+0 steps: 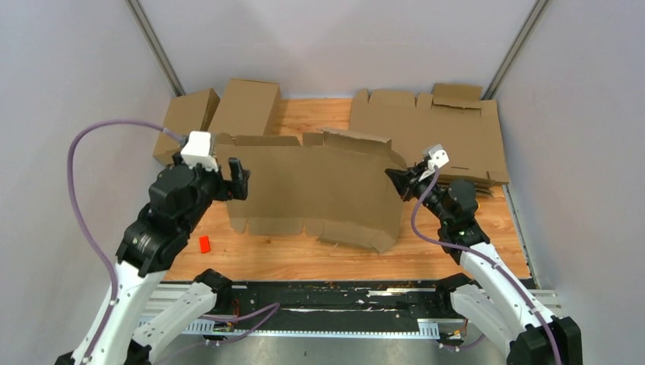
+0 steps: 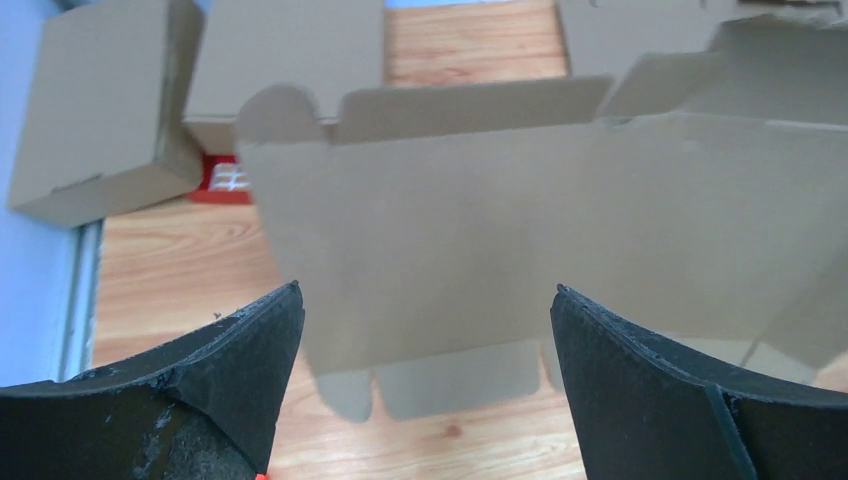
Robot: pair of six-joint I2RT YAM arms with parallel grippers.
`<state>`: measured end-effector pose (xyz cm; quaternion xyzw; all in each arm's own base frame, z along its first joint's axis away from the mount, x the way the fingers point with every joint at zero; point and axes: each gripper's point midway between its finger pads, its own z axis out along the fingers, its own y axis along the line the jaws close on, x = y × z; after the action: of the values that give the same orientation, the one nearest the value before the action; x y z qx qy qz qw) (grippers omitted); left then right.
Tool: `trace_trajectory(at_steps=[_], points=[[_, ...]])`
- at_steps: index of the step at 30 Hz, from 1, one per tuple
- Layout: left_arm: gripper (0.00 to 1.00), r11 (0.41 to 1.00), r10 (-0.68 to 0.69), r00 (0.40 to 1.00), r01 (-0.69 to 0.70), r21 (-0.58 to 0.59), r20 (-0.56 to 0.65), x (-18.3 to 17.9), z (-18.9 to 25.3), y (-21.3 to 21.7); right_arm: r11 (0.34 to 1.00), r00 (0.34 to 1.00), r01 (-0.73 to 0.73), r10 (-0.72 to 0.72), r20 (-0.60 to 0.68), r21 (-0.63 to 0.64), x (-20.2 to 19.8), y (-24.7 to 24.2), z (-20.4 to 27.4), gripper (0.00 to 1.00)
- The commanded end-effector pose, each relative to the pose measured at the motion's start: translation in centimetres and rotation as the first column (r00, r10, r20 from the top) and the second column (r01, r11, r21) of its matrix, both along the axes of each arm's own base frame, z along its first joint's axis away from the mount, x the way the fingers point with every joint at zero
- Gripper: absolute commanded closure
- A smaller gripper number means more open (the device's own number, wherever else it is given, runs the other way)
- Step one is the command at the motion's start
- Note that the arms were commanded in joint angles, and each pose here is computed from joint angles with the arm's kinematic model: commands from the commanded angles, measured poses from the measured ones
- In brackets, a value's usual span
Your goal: Fold the paper box
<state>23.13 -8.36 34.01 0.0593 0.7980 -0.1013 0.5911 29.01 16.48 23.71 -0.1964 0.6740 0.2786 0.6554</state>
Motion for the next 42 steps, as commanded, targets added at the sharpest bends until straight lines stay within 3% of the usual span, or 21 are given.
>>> trace_trajectory(at_steps=[1, 4, 8, 13, 17, 22, 25, 33, 42], points=[[0.00, 0.983, 0.186, 0.982, -0.186, -0.001, 0.019, -1.6, -2.8, 4.1, 0.995, 0.995, 0.096, -0.096, 0.030, 0.002, 0.4, -1.6, 0.6, 1.00], [0.00, 0.977, 0.212, 0.975, -0.211, -0.020, 0.064, -2.5, -3.6, 5.1, 0.996, 0.996, 0.087, -0.088, 0.034, 0.009, 0.2, -1.5, 0.7, 1.00], [0.00, 0.974, 0.227, 0.973, -0.228, 0.009, 0.035, -2.3, -5.2, 5.3, 0.997, 0.997, 0.076, -0.076, 0.026, 0.008, 0.3, -1.2, 0.6, 1.00], [0.00, 0.987, 0.161, 0.987, -0.160, -0.021, 0.025, -0.3, -7.8, 3.0, 0.999, 0.998, 0.052, -0.052, 0.022, 0.000, 0.3, -0.8, 0.4, 1.00], [0.00, 0.983, 0.141, 0.986, -0.150, -0.106, -0.087, 1.8, -9.6, 2.8, 0.999, 0.998, 0.052, -0.052, 0.025, 0.001, 0.3, -0.8, 0.4, 1.00], [0.00, 0.955, 0.199, 0.962, -0.234, -0.183, -0.189, 5.3, -11.3, 4.5, 0.999, 0.998, 0.051, -0.052, 0.027, 0.005, 0.2, -0.8, 0.5, 1.00], [0.00, 0.945, 0.241, 0.955, -0.271, -0.181, -0.172, 6.8, -11.3, 5.9, 0.999, 0.998, 0.052, -0.053, 0.025, 0.012, 0.2, -0.8, 0.5, 1.00], [0.00, 0.934, 0.125, 0.984, -0.160, -0.319, -0.128, 10.7, -10.6, 5.6, 0.999, 0.999, 0.035, -0.035, -0.018, 0.008, 0.7, -0.3, -0.2, 1.00], [0.00, 0.902, 0.170, 0.980, -0.196, -0.385, -0.101, 13.5, -10.9, 8.0, 0.999, 0.998, 0.052, -0.051, -0.040, 0.007, 1.2, -0.4, -0.5, 1.00]])
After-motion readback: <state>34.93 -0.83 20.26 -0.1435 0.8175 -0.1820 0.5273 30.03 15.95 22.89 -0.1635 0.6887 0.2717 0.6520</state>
